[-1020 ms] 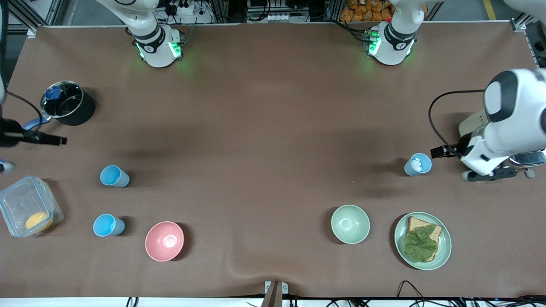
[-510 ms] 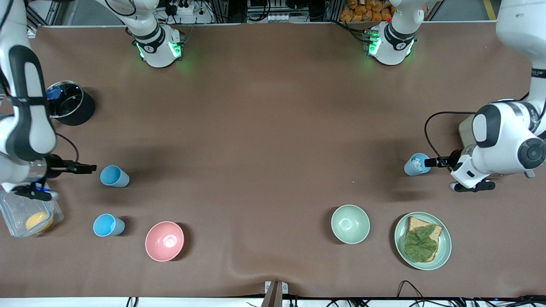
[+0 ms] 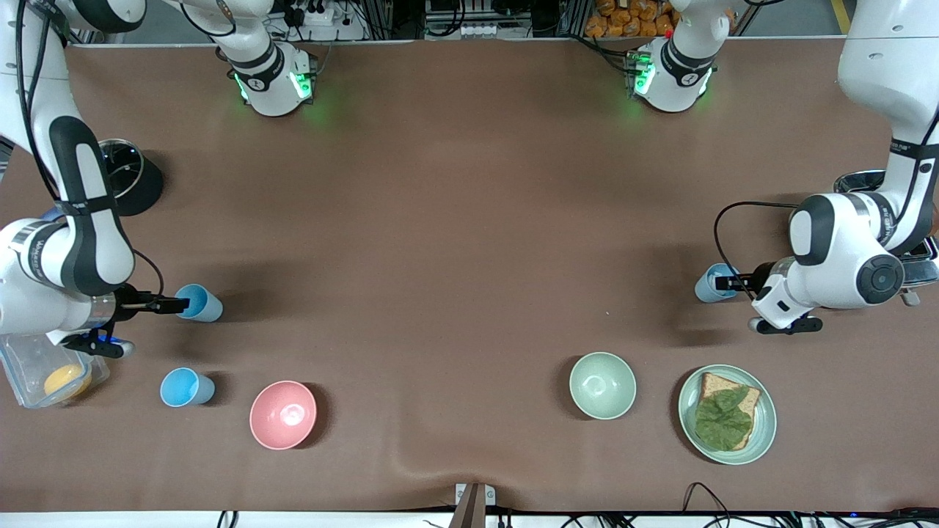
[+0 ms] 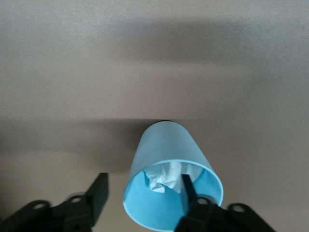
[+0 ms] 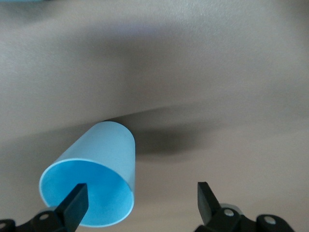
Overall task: Stack blue cups with both arms
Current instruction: 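Grasp a blue cup with the right gripper while the left gripper grasps another, then lift and carry both blue cups toward the table middle with both grippers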
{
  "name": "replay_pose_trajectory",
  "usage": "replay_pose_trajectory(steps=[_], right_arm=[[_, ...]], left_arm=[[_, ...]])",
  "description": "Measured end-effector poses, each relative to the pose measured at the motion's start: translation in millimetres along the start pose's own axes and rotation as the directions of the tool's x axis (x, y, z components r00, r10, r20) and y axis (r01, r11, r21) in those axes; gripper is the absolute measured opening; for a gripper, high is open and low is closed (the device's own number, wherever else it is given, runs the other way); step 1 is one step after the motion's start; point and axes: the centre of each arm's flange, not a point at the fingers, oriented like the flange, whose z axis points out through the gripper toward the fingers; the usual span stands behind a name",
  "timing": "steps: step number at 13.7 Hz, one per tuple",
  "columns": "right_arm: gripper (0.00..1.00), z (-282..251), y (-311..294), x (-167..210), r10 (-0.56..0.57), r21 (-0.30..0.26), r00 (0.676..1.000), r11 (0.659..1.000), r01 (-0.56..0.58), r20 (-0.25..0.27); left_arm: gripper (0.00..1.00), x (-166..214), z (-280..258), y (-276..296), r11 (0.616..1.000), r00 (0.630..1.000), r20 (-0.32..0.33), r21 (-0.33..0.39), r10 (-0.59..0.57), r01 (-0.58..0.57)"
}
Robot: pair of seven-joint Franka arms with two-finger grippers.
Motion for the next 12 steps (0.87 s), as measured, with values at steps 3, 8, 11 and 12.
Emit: replay_pose_trajectory(steps=[3,8,11,12], right_arm=[[0.93,16.9,0.4,2.1,0.001,0.001,1.000,1.000,-0.001,0.022],[0.37,24.3,0.7,4.8,0.001,0.002,1.000,1.000,-0.001,0.020],[0.05,21.6,-3.3,3.4,-0.005,0.004,0.999,1.000,0.005,0.032],[0.05,16.7,-5.4,1.6,-0.008,0.005,0.999,1.000,0.008,0.043]], left_arm=[[0.27,0.3,0.9,8.0,1.000,1.000,0.001,0.003,0.013,-0.013],[0.04,2.8,-19.3,53.0,0.997,0.996,-0.038,-0.007,0.082,-0.082],[0.04,-12.0,-65.4,125.1,0.993,0.992,-0.084,-0.067,0.089,-0.095],[0.04,-23.5,-78.2,158.4,0.994,0.994,-0.082,-0.079,0.073,-0.080]])
